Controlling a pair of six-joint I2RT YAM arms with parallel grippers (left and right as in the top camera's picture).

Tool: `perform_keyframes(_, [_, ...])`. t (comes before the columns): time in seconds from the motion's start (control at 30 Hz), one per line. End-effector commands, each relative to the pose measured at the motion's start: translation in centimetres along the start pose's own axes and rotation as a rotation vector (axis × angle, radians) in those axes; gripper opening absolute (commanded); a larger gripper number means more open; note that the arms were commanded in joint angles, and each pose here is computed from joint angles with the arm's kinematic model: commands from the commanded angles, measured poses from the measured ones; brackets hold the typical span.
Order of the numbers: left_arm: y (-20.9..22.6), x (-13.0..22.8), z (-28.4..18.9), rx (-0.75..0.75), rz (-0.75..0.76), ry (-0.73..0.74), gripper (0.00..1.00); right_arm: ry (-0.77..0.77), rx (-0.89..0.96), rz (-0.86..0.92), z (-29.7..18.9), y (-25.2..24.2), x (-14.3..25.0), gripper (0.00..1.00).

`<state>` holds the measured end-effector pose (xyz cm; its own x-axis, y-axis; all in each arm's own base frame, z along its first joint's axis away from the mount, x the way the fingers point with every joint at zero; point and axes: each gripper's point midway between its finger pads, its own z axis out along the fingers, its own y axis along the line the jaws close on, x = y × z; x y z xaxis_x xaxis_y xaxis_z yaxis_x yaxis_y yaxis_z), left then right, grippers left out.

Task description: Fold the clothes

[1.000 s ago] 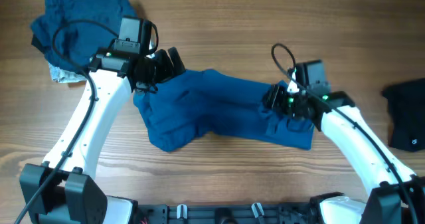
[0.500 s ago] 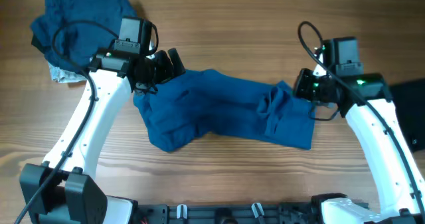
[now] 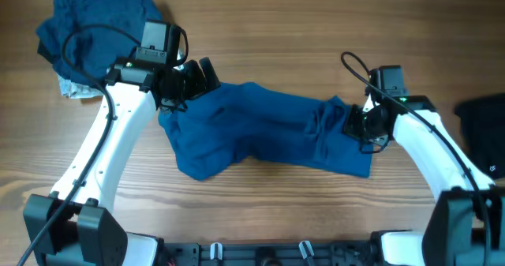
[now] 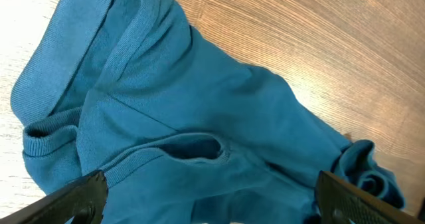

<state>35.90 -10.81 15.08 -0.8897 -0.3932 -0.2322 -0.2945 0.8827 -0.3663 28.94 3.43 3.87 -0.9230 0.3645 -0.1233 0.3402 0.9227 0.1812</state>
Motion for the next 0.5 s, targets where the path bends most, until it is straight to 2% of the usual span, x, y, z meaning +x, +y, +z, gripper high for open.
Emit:
perform_keyframes(0.0, [0.0, -0.1, 0.1, -0.006, 0.021, -0.001, 1.0, 0.109, -0.093, -0.015, 2.5, 1.8, 1.8, 0.04])
perform_keyframes(0.17, [0.0, -0.1, 0.1, -0.006, 0.021, -0.001, 1.0, 0.106, -0.154, -0.083, 3.1, 4.6, 1.9, 0.04])
perform_keyframes(0.37, [0.1, 0.1, 0.1, -0.009, 0.02, 0.004, 1.0, -0.049, -0.223, -0.121, -2.1, 6.9, -1.4, 0.05])
perform_keyframes(0.47, [0.1, 0.1, 0.1, -0.01, 0.02, 0.005, 1.0, -0.118, -0.178, -0.13, -3.9, 6.0, -2.5, 0.13])
